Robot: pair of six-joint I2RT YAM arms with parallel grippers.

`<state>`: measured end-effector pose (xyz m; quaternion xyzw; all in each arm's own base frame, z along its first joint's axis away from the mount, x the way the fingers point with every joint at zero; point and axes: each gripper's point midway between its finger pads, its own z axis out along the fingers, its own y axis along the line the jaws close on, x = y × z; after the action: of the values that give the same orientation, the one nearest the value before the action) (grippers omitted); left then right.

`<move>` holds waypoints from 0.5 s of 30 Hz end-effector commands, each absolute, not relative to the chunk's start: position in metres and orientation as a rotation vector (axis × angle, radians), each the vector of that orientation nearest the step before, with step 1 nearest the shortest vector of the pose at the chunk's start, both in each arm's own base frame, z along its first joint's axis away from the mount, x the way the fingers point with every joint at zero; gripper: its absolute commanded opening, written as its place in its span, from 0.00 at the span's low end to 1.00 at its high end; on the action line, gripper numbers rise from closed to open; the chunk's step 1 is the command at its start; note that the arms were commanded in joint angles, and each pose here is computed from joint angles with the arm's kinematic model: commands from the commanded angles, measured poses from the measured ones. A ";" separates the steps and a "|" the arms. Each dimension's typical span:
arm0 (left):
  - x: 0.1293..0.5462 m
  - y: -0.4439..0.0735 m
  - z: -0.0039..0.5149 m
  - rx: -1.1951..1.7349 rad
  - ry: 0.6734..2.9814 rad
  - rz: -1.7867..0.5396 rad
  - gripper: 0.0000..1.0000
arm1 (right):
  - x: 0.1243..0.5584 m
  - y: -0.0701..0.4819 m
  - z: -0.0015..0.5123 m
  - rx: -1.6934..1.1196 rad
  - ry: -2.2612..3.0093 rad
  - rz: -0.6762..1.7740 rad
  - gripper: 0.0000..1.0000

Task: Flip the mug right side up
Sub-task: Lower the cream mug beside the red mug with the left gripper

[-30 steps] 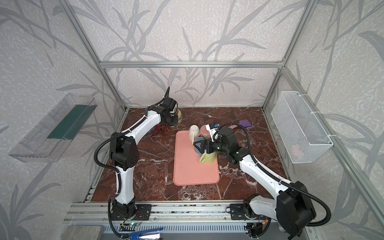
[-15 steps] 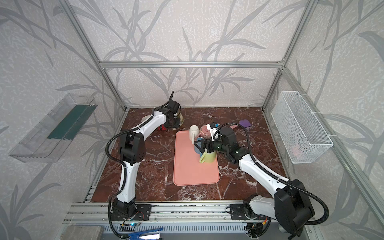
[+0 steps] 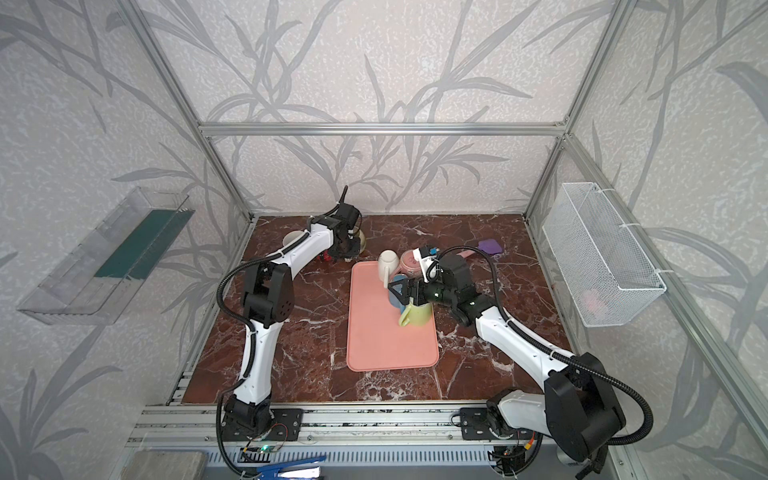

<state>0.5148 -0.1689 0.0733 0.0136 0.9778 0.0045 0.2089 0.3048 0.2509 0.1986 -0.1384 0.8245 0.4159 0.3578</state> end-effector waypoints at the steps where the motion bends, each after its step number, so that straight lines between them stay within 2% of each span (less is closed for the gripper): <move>1: 0.534 -0.165 0.094 -0.002 2.632 0.042 0.00 | 0.307 0.251 0.198 -0.354 2.115 1.081 0.91; 12: 0.526 -0.163 0.084 -0.030 2.674 0.045 0.00 | 0.309 0.250 0.196 -0.342 2.121 1.082 0.90; 15: 0.522 -0.164 0.082 -0.026 2.679 0.037 0.04 | 0.309 0.251 0.196 -0.342 2.120 1.084 0.90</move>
<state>0.5157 -0.1656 0.0720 0.0037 0.9775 0.0127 0.2106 0.3071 0.2512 0.1988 -0.1350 0.8235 0.4179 0.3593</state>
